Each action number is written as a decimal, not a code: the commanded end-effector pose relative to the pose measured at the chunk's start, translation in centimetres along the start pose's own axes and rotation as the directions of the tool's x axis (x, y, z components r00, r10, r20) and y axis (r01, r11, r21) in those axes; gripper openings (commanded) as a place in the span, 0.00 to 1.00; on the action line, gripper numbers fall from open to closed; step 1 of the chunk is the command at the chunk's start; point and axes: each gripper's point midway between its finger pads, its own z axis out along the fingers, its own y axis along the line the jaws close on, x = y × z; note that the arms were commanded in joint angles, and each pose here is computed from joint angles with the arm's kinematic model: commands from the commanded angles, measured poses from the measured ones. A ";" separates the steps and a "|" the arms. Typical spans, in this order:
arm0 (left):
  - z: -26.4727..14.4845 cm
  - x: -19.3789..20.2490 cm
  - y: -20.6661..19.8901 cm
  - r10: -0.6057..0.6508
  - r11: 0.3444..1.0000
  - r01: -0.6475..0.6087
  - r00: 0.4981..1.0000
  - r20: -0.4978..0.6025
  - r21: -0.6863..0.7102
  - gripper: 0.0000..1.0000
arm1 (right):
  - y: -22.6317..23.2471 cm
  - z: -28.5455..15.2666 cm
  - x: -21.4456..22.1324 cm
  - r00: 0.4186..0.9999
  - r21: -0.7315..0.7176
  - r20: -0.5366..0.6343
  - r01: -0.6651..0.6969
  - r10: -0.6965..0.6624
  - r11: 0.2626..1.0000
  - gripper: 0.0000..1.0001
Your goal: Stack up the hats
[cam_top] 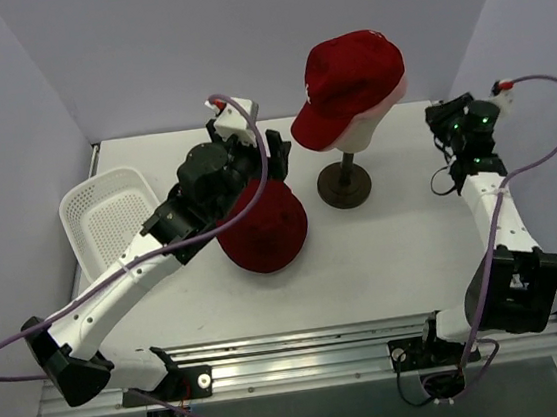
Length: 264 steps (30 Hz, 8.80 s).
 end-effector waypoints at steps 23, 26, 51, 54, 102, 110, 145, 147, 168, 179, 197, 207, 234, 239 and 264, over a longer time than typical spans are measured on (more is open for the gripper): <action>10.5 -0.8 -1.1 0.078 0.993 -0.071 0.994 -0.075 0.093 0.86 | 20.5 -1.5 -10.6 0.979 -0.428 -0.035 0.165 -0.199 0.889 0.34; 10.8 -0.3 -0.7 0.075 0.993 -0.068 0.994 -0.080 0.094 0.86 | 20.7 -1.1 -10.3 0.977 -0.422 -0.023 0.183 -0.212 0.888 0.34; 12.4 2.2 0.1 0.038 0.995 -0.027 0.992 -0.121 0.095 0.85 | 20.3 -3.2 -7.9 0.968 -0.419 -0.012 0.223 -0.251 0.880 0.33; 12.4 2.2 0.1 0.037 0.995 -0.025 0.992 -0.120 0.095 0.85 | 20.1 -3.4 -7.5 0.966 -0.423 -0.023 0.223 -0.256 0.878 0.32; 13.2 3.4 0.2 0.020 0.996 -0.008 0.990 -0.137 0.093 0.85 | 21.8 -5.6 -7.7 0.977 -0.451 -0.024 0.178 -0.212 0.874 0.21; 13.5 3.6 0.0 0.006 0.995 0.008 0.990 -0.138 0.101 0.85 | 20.7 -5.1 -6.7 0.972 -0.410 -0.059 0.186 -0.229 0.893 0.21; 14.0 5.0 -0.4 -0.017 0.993 0.035 0.988 -0.155 0.113 0.85 | 16.0 -3.6 -5.4 0.954 -0.258 -0.066 0.268 -0.294 0.928 0.00; 14.0 5.3 -0.5 -0.019 0.993 0.038 0.987 -0.159 0.116 0.85 | 15.9 -3.8 -5.2 0.953 -0.263 -0.068 0.269 -0.296 0.927 0.00; 14.0 6.7 -1.8 -0.033 0.988 0.058 0.984 -0.173 0.144 0.85 | 11.3 -2.3 -2.1 0.943 -0.199 -0.128 0.277 -0.306 0.940 0.00; 14.5 8.0 -2.1 -0.030 0.988 0.059 0.981 -0.192 0.143 0.85 | 8.6 -1.5 0.2 0.933 -0.169 -0.181 0.283 -0.312 0.944 0.00; 13.6 9.4 -3.3 0.010 0.984 0.026 0.979 -0.202 0.174 0.85 | 7.9 -1.8 0.8 0.936 -0.186 -0.200 0.255 -0.290 0.949 0.00; 9.9 2.6 -2.7 0.018 0.989 -0.003 0.995 -0.099 0.145 0.85 | 12.3 -3.2 -0.2 0.966 -0.303 -0.163 0.144 -0.200 0.942 0.00; 13.2 8.0 -8.3 0.144 0.974 -0.115 0.980 -0.140 0.197 0.85 | 11.2 -3.8 0.4 0.970 -0.316 -0.164 0.119 -0.177 0.941 0.00; 12.7 7.5 -8.6 0.155 0.972 -0.129 0.980 -0.121 0.198 0.85 | 10.8 -3.9 0.0 0.971 -0.315 -0.158 0.120 -0.177 0.941 0.00; 11.9 2.8 -5.2 0.327 0.945 -0.327 0.945 -0.027 0.000 0.72 | 12.2 -5.0 -1.3 0.970 -0.370 -0.152 0.121 -0.189 0.921 0.00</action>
